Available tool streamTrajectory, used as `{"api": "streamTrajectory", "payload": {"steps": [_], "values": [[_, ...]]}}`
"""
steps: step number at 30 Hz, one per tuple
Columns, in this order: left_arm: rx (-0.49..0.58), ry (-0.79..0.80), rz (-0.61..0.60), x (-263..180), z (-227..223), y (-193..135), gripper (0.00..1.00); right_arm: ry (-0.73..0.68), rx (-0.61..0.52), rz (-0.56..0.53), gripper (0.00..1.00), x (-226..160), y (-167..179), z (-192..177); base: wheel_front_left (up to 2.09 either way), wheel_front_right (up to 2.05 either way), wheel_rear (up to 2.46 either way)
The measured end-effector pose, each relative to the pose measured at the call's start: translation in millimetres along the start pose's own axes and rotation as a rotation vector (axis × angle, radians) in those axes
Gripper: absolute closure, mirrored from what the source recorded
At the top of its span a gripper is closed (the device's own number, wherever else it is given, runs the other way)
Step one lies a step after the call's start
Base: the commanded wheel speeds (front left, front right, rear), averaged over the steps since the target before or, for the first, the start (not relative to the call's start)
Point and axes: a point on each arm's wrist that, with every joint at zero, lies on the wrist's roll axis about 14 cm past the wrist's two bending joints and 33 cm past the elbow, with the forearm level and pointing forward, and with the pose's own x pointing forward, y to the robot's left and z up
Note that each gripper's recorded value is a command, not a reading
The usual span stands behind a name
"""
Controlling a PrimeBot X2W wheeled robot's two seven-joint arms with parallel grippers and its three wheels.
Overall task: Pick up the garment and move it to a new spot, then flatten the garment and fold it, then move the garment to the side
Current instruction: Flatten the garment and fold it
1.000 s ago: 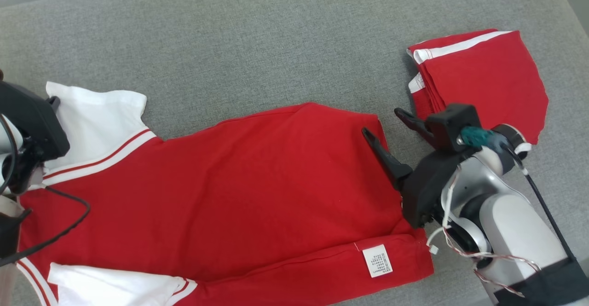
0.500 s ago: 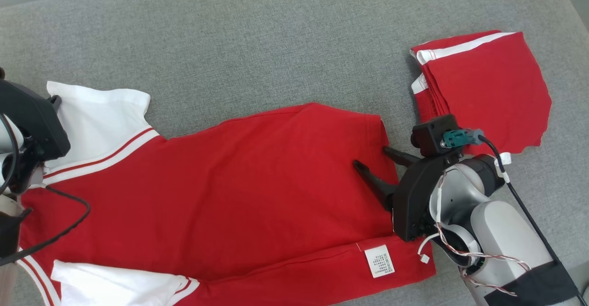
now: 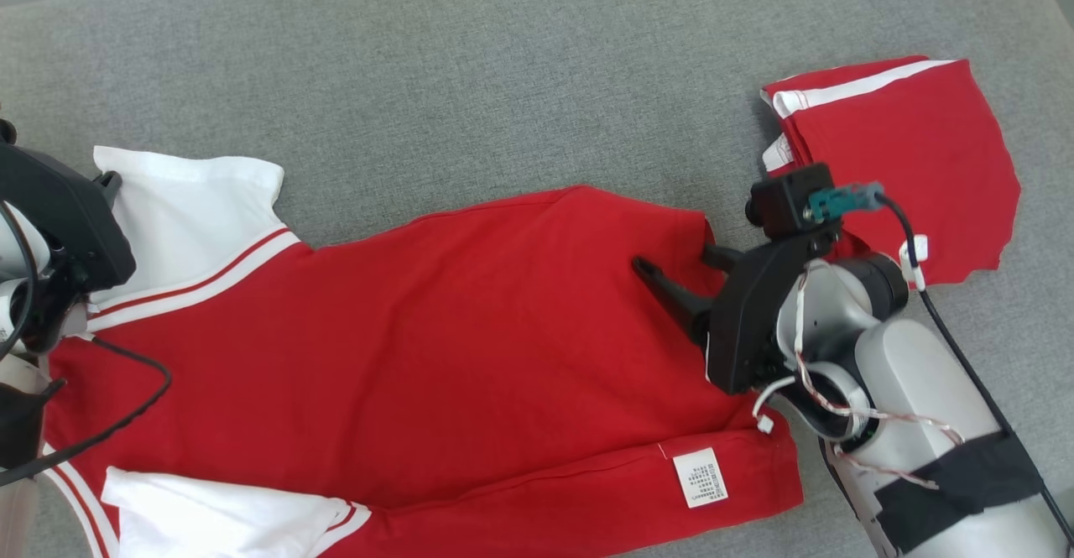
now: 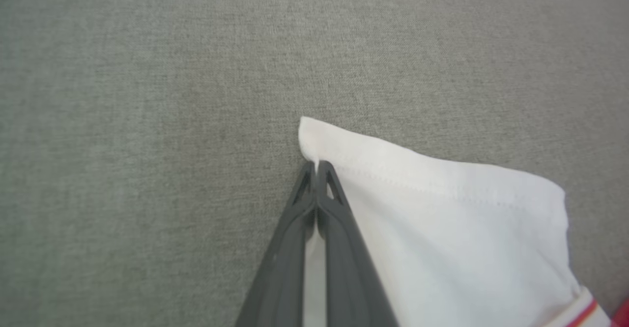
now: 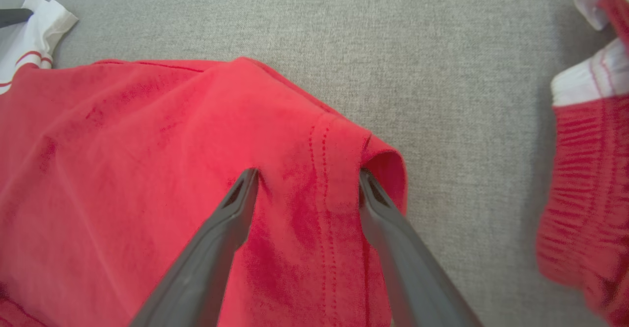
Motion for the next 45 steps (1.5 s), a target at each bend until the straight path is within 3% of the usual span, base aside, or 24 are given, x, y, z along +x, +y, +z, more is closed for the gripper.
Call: {"api": "streamTrajectory", "payload": {"steps": [15,21,27,35,39,42,45], "values": [[-0.003,0.004,-0.001,3.9,-2.9,1.7,1.0,-0.178,0.078,-0.016,0.0,10.1,-6.6,56.4,0.0,0.0,0.0],[-0.002,-0.003,-0.001,5.2,1.3,1.9,1.0,-0.176,0.054,-0.027,0.0,13.3,-6.1,54.4,0.0,0.0,0.0],[0.0,-0.004,-0.001,5.2,2.4,1.9,1.0,-0.112,0.059,-0.035,0.0,11.8,-9.8,29.5,0.0,0.0,0.0],[0.001,-0.007,-0.006,7.0,3.4,0.5,1.0,-0.157,0.048,-0.113,0.0,8.3,-28.2,48.2,0.0,0.0,0.0],[0.001,-0.007,-0.005,7.4,3.1,1.1,1.0,-0.178,-0.054,-0.128,0.0,8.8,-26.3,65.7,0.0,0.0,0.0],[0.002,-0.008,-0.004,7.1,3.4,2.0,1.0,-0.188,-0.223,-0.172,0.0,1.7,-36.7,85.3,0.0,0.0,0.0],[0.002,-0.008,-0.004,6.7,3.5,2.1,1.0,-0.17,-0.264,-0.165,0.0,0.6,-35.4,92.2,0.0,0.0,0.0]]}}
